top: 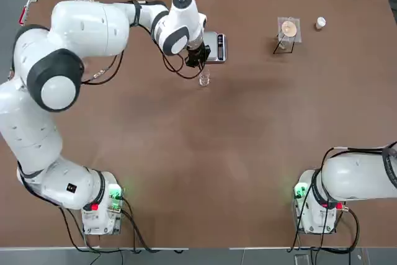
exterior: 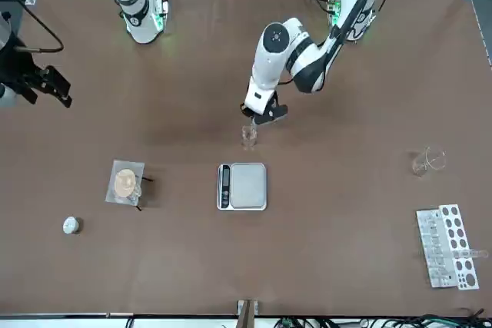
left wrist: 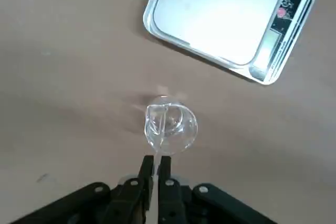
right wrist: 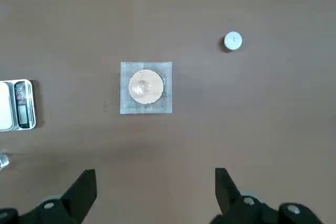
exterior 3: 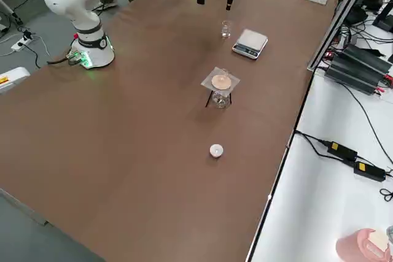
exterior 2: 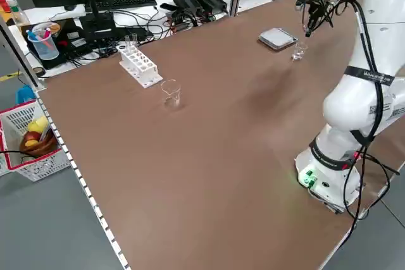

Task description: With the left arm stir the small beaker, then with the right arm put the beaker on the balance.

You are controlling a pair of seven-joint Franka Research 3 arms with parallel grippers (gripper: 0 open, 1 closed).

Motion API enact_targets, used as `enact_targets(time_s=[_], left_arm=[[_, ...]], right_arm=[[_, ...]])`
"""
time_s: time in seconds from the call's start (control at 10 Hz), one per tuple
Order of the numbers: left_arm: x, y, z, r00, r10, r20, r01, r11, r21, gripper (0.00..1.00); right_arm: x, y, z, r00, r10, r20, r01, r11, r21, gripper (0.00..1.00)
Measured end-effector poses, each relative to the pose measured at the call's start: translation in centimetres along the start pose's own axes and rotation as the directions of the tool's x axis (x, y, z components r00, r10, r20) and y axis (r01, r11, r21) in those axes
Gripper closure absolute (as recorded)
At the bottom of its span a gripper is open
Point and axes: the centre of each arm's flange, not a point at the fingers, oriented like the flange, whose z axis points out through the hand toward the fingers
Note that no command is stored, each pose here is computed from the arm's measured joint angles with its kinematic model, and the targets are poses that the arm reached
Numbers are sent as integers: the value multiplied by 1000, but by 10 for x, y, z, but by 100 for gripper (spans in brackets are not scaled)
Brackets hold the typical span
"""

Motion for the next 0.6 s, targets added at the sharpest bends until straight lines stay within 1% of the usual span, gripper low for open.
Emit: enact_targets(time_s=[0.1,0.4,0.6], left_arm=[[3,1,3,1000,-6,3,6,1000,0,93],[8,11,-11,999,-32,-6,32,999,-14,93],[-8,18,-10,999,-41,-2,41,999,-4,93]], right_arm=[[0,0,0,1000,0,0,0,1000,0,0],[0,0,0,1000,-1,0,1,1000,0,0],[0,0,0,1000,0,0,0,1000,0,0]])
